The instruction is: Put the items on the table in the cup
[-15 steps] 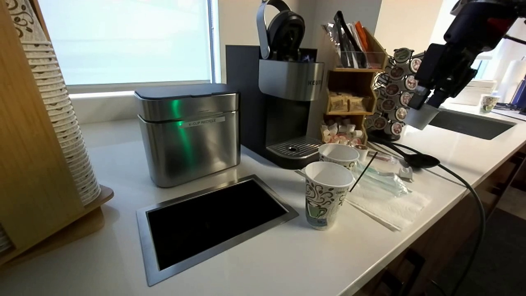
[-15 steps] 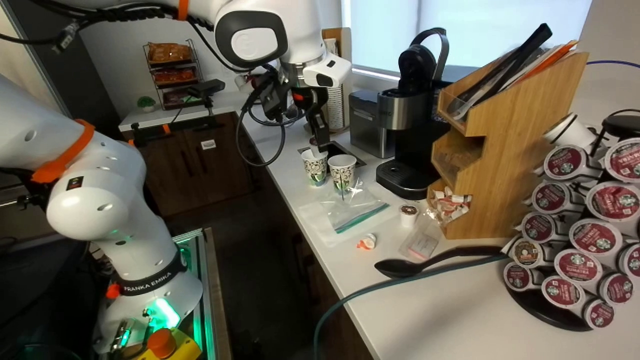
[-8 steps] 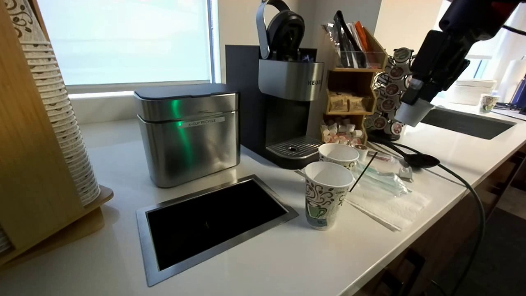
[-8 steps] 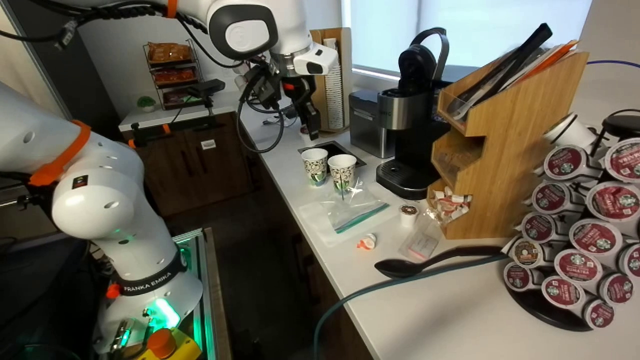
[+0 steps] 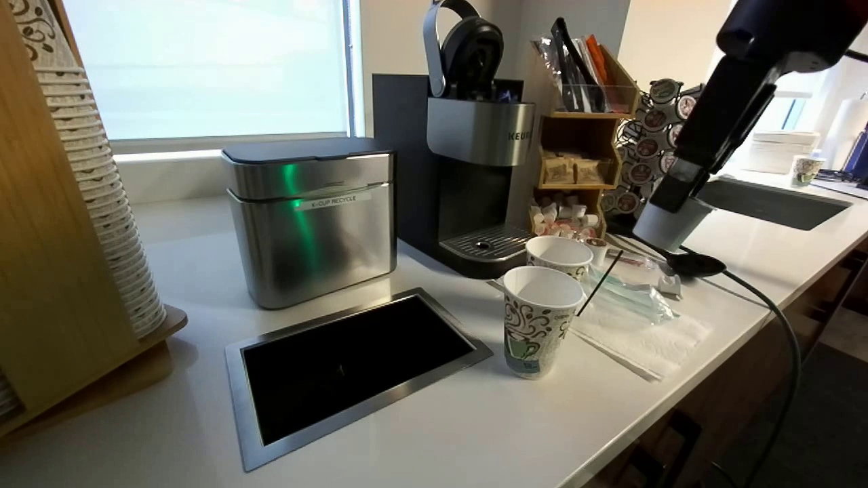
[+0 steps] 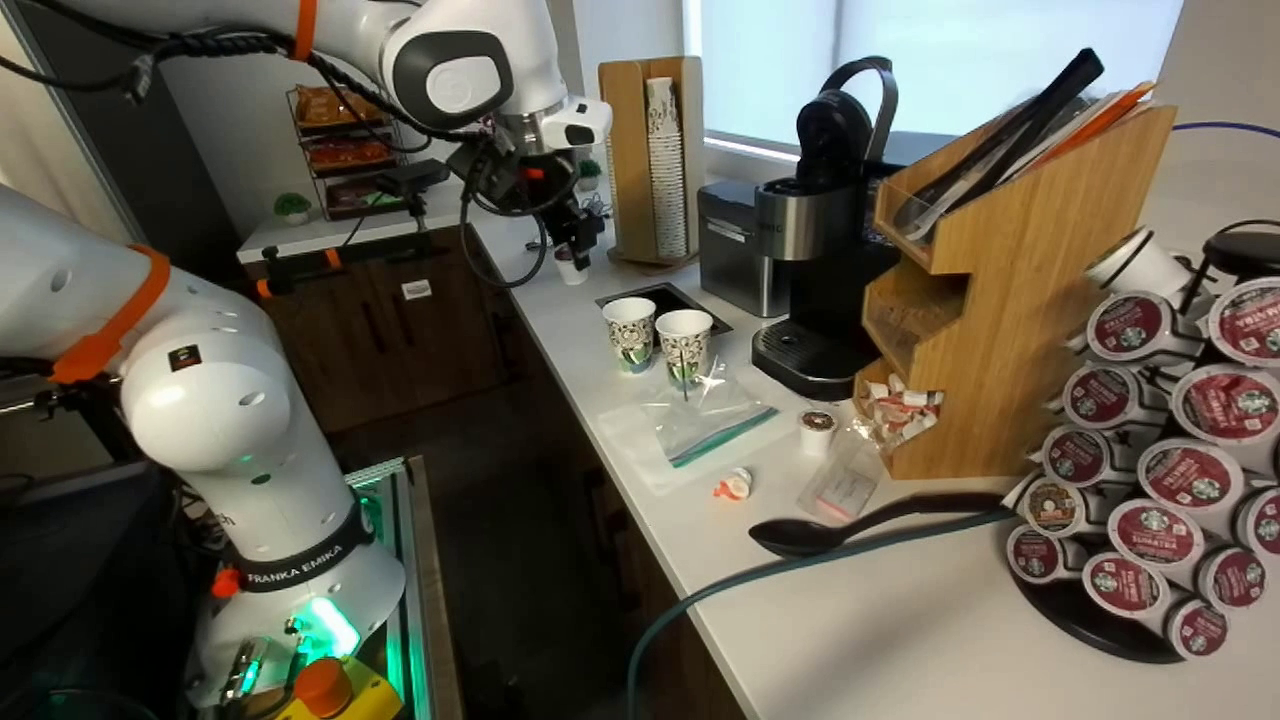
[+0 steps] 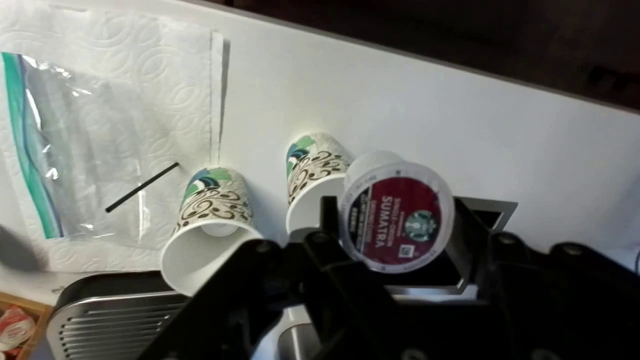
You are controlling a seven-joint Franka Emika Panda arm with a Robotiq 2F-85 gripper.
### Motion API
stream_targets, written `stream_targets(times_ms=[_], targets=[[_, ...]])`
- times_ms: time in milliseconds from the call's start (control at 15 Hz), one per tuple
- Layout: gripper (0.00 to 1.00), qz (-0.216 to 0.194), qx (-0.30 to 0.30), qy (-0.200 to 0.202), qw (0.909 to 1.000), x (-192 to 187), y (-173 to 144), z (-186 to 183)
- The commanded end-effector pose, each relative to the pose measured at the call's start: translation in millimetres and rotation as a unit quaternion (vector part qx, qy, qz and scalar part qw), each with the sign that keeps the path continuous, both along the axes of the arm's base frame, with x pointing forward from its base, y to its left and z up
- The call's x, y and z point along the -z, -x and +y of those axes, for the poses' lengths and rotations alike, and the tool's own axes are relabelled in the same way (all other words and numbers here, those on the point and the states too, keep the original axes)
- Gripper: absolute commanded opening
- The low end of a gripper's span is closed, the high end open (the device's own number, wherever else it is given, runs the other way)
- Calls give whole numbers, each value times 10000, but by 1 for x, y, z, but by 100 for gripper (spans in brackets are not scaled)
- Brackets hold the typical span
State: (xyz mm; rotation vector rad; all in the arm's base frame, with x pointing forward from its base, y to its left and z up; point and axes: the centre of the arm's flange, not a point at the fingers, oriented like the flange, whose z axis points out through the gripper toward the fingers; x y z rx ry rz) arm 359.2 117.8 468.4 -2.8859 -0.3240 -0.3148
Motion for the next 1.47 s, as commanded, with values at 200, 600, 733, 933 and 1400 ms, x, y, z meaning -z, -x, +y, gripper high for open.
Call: stream_targets(times_ms=[200,600,733,933,1400], targets=[[29,-279,58,122,9995,42,-8,27],[54,-262,11,153,9995,49,-20,30],[29,-217,105,110,9997,55,-29,36],[29,-226,181,186,9994,59,-47,51],[29,-450,559,558,9959,73,-86,79]])
